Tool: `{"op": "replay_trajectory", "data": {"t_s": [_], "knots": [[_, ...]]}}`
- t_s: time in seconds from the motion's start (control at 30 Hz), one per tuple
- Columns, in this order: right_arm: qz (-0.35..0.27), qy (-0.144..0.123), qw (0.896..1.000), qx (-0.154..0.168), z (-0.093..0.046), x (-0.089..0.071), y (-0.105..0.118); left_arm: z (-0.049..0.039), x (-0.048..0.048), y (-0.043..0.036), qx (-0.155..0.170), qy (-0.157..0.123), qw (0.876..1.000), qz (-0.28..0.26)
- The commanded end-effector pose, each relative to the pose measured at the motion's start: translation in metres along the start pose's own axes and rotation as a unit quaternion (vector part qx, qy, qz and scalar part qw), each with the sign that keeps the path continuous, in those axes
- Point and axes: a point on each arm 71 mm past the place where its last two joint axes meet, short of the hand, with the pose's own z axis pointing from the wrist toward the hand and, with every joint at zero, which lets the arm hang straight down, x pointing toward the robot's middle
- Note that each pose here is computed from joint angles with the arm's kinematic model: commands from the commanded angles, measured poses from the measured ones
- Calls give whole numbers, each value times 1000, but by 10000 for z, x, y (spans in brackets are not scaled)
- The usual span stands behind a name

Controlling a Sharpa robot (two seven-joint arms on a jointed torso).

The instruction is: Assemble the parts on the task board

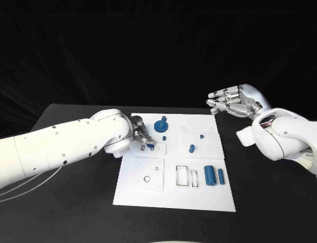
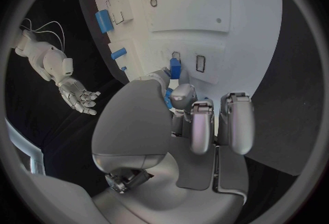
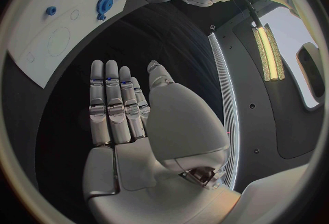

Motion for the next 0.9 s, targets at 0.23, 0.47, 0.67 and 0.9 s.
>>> {"op": "replay_trajectory", "data": {"t_s": [0.23,0.47,0.67,0.9], "knots": [[2,8,1000,-5,-2,15,8,1,11,-28,3,-4,1000,20],[2,8,1000,-5,-2,14,7,4,23,-31,1,-3,999,31],[2,8,1000,-5,-2,16,7,5,31,-29,-2,-2,999,39],[2,9,1000,-5,0,19,7,6,35,-30,-3,-2,999,42]]}}
